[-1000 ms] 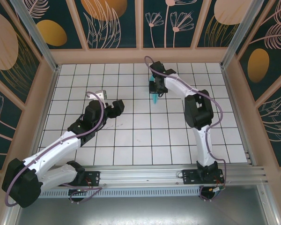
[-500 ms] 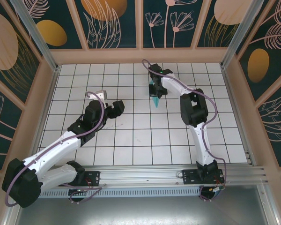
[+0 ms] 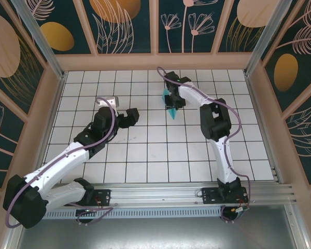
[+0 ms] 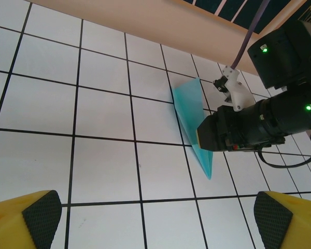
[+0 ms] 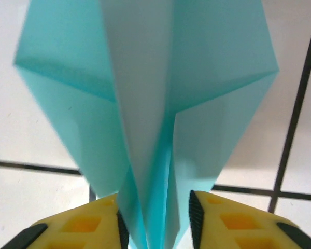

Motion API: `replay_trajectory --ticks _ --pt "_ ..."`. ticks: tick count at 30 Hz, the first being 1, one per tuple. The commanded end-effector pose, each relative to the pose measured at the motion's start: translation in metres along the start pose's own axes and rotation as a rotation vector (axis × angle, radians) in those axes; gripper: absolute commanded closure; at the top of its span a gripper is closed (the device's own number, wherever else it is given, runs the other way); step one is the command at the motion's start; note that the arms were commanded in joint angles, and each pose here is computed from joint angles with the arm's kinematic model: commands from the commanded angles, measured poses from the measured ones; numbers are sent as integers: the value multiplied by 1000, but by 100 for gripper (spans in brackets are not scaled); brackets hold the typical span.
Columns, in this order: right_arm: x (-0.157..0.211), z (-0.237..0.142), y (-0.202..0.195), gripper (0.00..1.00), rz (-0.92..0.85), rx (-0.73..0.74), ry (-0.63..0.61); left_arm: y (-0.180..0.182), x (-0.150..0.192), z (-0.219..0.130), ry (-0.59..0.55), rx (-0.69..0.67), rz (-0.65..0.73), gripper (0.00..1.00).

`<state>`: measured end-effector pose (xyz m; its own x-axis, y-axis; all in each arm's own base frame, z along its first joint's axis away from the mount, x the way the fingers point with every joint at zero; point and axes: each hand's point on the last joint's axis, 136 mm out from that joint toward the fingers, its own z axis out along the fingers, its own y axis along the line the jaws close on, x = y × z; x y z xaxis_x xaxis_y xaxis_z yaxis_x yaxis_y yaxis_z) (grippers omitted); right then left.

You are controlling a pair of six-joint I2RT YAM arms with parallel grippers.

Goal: Fold a paper plane with a square sheet of paper (fold left side to right side)

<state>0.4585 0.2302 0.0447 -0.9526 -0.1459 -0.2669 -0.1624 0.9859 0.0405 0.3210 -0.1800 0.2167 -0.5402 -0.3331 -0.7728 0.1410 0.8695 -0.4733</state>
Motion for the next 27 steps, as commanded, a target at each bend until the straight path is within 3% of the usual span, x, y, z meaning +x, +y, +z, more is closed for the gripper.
replay_trajectory --ticks 1,6,10,14,19,27 --pt "-2 -58 3 58 -23 11 -74 -5 -13 0 -3 44 -23 2" --pt "7 -112 -7 46 -5 17 -173 4 -27 0 -17 69 -71 1" --pt "16 -158 -24 32 15 -20 -363 28 -48 -1 -72 49 -120 1" --pt "27 -179 -56 22 85 -46 -539 63 -71 -6 -173 -50 -114 2" --pt "42 -184 -117 3 252 -36 -767 120 -81 -14 -313 -259 -69 1" --pt "84 -155 -201 1 369 146 -994 197 -58 -37 -496 -566 43 2"
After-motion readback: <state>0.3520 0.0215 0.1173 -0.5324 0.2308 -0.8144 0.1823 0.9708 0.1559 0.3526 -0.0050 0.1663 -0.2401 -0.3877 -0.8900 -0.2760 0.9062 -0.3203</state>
